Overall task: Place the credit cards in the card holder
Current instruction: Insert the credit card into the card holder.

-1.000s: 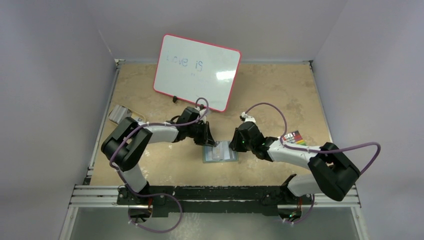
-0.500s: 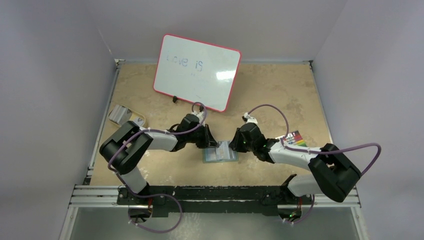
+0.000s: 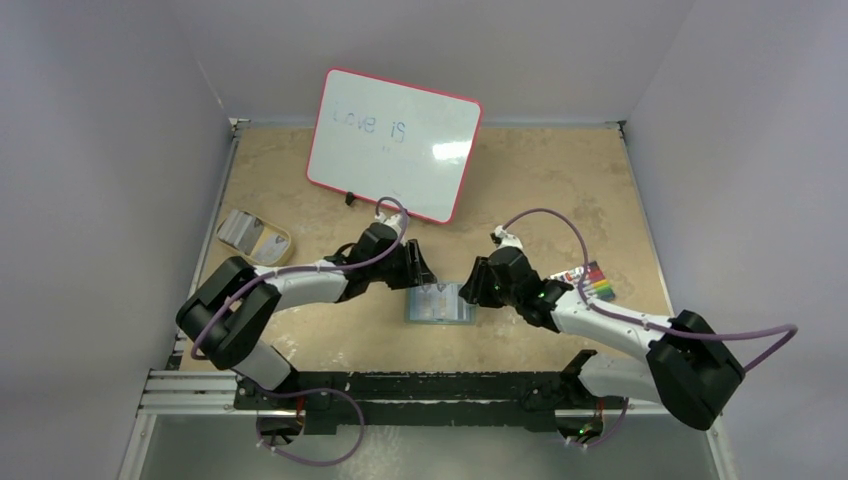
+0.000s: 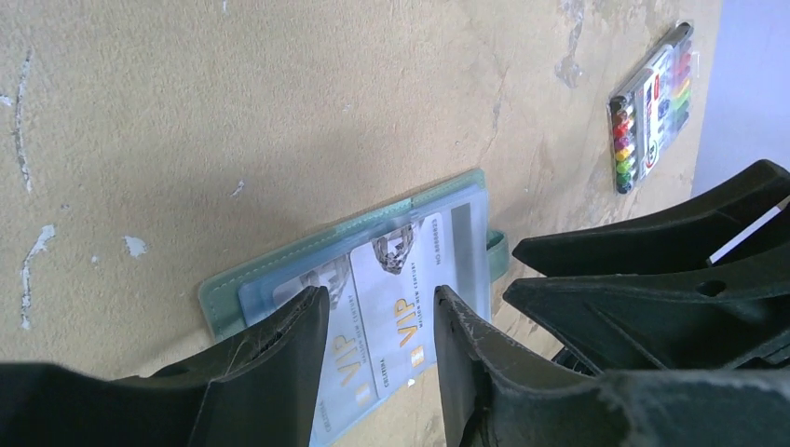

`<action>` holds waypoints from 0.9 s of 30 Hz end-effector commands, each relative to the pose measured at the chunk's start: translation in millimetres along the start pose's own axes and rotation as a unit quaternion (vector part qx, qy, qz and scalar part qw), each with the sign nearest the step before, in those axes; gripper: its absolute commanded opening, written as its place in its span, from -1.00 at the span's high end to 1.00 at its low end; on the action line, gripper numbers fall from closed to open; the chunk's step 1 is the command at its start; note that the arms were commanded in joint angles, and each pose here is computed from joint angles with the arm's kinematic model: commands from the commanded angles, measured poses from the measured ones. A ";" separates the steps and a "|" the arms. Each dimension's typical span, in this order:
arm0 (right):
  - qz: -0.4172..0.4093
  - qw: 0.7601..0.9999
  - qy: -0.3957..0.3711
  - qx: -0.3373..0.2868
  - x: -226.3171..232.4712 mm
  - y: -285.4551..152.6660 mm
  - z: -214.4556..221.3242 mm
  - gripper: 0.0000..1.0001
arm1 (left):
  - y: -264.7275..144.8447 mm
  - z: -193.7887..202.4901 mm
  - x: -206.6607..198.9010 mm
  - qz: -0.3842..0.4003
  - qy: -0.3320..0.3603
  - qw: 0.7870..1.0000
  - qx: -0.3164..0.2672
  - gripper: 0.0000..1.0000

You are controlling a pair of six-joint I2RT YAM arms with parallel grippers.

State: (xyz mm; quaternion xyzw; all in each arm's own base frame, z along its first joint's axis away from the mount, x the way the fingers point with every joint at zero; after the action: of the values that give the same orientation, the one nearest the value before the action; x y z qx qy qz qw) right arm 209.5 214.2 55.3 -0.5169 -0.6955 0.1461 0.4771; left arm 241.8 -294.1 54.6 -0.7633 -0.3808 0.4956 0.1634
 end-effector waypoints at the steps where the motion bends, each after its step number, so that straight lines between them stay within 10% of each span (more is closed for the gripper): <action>1: 0.008 1.000 -0.001 -0.003 0.7 -3.7 -3.0 0.14 | -6.7 -9.1 -11.3 0.004 0.014 1.000 -0.024 0.11; 10: 0.027 1.000 0.001 0.000 -10.6 1.1 3.0 -0.13 | 2.0 10.2 -9.2 0.009 -0.003 1.000 -0.008 0.11; 27: 0.016 1.000 0.003 0.021 -12.9 10.1 15.9 -0.03 | 17.5 19.3 -14.7 0.029 -0.032 0.999 -0.011 0.11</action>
State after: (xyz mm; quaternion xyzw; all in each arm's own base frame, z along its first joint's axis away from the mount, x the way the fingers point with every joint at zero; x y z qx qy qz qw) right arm 207.1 211.3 39.6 -0.5231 -0.6848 0.1638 0.4802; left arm 228.2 -313.2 45.6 -0.7596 -0.3704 0.5146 0.1449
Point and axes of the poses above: each gripper's point midway between its finger pads, its own y axis out along the fingers, its own x axis along the line the jaws close on, z = x × y, the point moved 1 cm from there along -y, back along the fingers, and after that the axes turned 4 degrees about y, right-handed, at the moved point
